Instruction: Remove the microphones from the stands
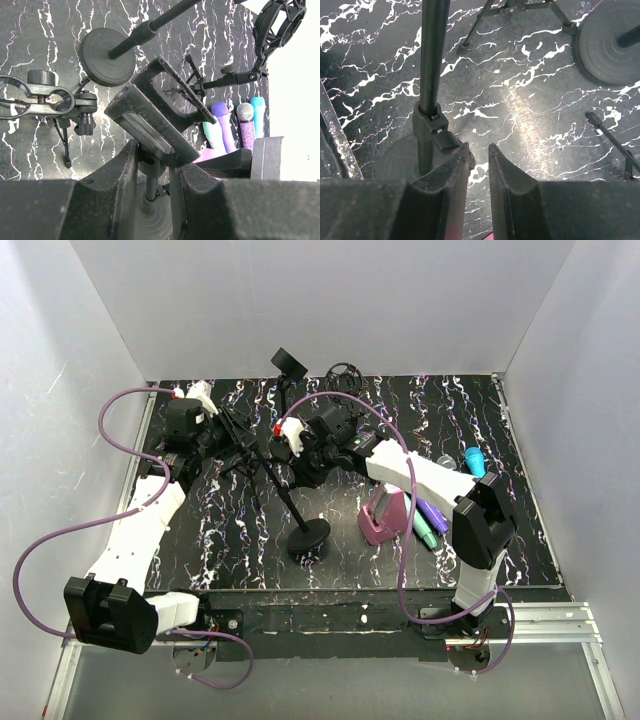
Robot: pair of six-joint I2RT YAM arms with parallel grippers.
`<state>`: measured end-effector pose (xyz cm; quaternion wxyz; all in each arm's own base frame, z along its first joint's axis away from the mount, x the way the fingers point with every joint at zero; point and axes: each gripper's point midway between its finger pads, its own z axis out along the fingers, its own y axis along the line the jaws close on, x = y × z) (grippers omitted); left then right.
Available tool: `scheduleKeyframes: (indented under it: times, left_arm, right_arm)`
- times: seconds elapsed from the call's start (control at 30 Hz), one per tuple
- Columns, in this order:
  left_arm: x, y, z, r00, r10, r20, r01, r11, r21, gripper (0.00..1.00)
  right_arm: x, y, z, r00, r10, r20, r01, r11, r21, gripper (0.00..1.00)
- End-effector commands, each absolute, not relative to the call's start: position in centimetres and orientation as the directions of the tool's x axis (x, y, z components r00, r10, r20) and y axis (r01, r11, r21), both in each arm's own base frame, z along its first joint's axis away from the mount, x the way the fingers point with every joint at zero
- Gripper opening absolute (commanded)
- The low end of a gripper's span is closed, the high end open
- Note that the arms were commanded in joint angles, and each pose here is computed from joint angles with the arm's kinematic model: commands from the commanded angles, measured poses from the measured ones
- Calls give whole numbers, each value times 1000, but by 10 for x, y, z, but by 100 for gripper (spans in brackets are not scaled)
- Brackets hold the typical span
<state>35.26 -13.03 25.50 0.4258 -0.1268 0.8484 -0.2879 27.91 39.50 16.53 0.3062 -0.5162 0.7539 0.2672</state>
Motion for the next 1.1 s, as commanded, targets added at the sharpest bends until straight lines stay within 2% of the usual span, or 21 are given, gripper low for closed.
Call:
scheduleKeyframes:
  times: [0.0, 0.1, 0.17, 0.3, 0.47, 0.53, 0.83, 1.07]
  left_arm:
    - [349, -135, 280, -568, -507, -648, 68, 756, -651, 0]
    - [348, -134, 279, -570, -506, -648, 67, 757, -650, 0]
    - [348, -135, 279, -573, -502, -648, 71, 757, -650, 0]
    - [348, -135, 279, -575, -499, -648, 74, 758, -648, 0]
    - [348, -138, 282, -575, -494, -652, 94, 752, -653, 0]
    - [348, -140, 281, -582, -488, -650, 102, 749, -654, 0]
    - [345, -144, 277, -607, -463, -646, 126, 747, -653, 0]
    - [347, -147, 277, -613, -458, -644, 137, 741, -658, 0]
  right_arm:
    - [264, 394, 190, -276, -575, -770, -947, 301, 114, 31]
    - [269, 397, 197, -280, -561, -779, -942, 315, 112, 31]
    - [268, 398, 205, -229, -574, -787, -960, 269, 83, 31]
    - [248, 397, 216, -43, -592, -805, -999, 49, 17, 33]
    - [226, 393, 211, 115, -565, -817, -983, -186, -10, 33]
    - [223, 393, 206, 177, -550, -817, -970, -240, -48, 33]
    - [250, 403, 195, 306, -553, -775, -945, -273, -179, 31]
    - [250, 397, 213, 381, -537, -753, -920, -306, -246, 30]
